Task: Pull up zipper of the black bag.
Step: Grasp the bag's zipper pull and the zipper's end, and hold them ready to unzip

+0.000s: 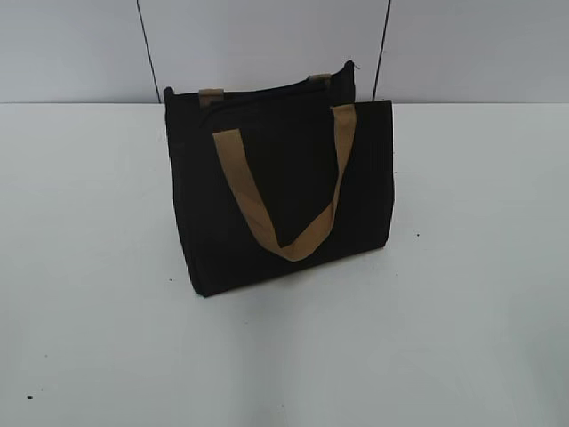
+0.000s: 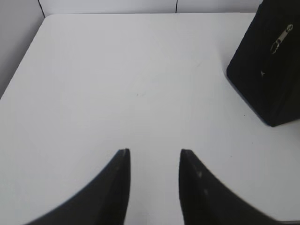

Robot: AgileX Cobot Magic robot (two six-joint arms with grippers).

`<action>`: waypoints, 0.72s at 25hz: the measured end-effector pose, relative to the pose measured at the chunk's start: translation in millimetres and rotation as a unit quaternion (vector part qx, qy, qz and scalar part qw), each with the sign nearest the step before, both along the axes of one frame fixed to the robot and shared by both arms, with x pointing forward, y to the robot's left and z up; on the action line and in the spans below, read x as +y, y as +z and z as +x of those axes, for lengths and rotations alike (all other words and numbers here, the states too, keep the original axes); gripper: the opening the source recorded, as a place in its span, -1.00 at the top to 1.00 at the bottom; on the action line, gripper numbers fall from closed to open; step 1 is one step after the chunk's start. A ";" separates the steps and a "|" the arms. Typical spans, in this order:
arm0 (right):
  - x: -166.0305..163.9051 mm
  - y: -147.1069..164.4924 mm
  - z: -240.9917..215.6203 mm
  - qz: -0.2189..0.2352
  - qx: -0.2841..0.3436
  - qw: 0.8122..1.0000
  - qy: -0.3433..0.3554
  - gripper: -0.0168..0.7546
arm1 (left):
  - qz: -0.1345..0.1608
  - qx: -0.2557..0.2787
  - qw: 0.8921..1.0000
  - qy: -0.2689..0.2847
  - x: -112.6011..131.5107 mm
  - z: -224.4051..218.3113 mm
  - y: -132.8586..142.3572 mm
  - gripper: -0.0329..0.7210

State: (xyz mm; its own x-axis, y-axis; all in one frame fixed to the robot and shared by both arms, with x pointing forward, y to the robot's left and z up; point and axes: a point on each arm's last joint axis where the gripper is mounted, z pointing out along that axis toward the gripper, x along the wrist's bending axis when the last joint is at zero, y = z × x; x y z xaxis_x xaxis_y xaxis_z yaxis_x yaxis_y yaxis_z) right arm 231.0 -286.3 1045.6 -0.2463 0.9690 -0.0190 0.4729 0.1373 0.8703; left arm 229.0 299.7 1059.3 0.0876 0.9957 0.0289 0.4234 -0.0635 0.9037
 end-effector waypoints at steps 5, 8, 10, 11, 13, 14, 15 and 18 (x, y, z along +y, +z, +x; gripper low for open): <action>0.0 0.1 0.0 0.000 0.000 1.000 0.000 -0.08 | -0.002 0.000 1.000 -0.021 -3.8 30.6 18.1 -0.22; 0.0 0.1 0.0 0.000 0.000 1.000 0.000 -0.08 | 0.010 -0.021 0.996 -0.087 -16.2 73.6 28.4 -0.34; 0.0 0.1 0.0 0.000 0.000 1.000 0.000 -0.08 | -0.002 -0.036 0.994 -0.106 -23.4 103.0 25.7 -0.36; 0.0 0.1 0.0 0.000 0.000 1.000 0.000 -0.08 | -0.006 -0.039 0.993 -0.107 -26.2 119.3 20.3 -0.36; 0.0 0.1 0.0 0.000 0.000 1.000 0.000 -0.08 | -0.005 -0.037 0.995 -0.096 -29.0 149.2 8.9 -0.37; 0.0 0.1 0.0 0.000 0.000 1.000 0.000 -0.08 | -0.001 -0.030 0.996 -0.087 -30.3 165.7 0.9 -0.37; 0.0 0.1 0.0 0.000 0.000 1.000 0.000 -0.08 | 0.007 -0.014 0.997 -0.078 -32.2 184.2 -10.6 -0.37; 0.0 0.1 0.0 0.000 0.000 1.000 0.000 -0.08 | 0.024 0.019 0.997 -0.067 -39.0 217.4 -38.5 -0.37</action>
